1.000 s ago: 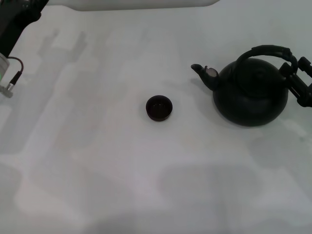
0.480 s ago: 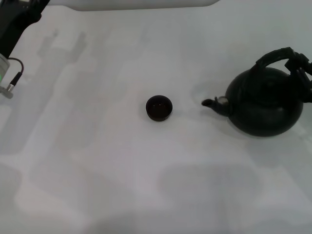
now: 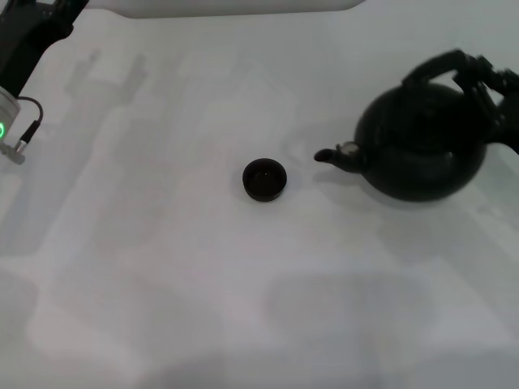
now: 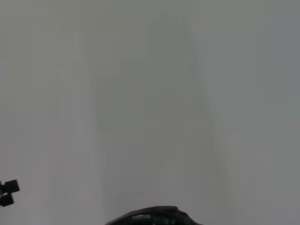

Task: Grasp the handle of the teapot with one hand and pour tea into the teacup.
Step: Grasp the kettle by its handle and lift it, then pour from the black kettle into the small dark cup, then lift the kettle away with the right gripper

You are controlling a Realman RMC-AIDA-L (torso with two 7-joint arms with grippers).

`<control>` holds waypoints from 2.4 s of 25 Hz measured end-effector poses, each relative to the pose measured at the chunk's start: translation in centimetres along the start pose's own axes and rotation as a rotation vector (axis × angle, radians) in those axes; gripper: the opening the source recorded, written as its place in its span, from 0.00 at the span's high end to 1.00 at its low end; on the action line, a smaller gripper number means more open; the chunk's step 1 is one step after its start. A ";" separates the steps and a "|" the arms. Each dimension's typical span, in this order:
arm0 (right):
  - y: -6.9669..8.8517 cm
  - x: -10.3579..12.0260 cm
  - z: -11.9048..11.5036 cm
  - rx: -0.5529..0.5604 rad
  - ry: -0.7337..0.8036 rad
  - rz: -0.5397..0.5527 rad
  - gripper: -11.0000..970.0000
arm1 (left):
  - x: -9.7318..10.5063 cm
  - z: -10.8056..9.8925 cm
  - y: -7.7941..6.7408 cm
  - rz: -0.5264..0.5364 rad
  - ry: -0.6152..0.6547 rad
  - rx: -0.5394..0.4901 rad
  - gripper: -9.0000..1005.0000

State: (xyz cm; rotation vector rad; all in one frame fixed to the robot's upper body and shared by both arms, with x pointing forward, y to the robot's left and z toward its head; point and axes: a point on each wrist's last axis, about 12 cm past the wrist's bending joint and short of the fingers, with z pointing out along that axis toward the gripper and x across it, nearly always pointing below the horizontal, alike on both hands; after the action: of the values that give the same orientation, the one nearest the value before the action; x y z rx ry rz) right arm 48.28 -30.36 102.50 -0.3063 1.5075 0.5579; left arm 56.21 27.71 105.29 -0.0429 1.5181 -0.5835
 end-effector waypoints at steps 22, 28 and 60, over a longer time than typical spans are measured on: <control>1.5 -1.3 5.9 -0.125 0.003 -0.387 0.81 | 0.3 -0.1 0.0 -0.026 0.017 0.001 0.17; 2.0 -1.2 6.8 -0.133 0.012 -0.469 0.82 | 0.3 0.0 0.0 -0.025 0.020 0.001 0.17; 2.6 -1.4 7.3 -0.157 -0.032 -0.857 0.87 | 0.4 0.2 -0.1 -0.026 0.028 0.000 0.17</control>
State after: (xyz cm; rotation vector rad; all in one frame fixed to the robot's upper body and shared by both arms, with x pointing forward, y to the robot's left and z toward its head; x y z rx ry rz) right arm 53.19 -24.59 104.65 -0.9962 1.1558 -0.0102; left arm 56.33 27.40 104.93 -0.0553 1.5466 -0.6071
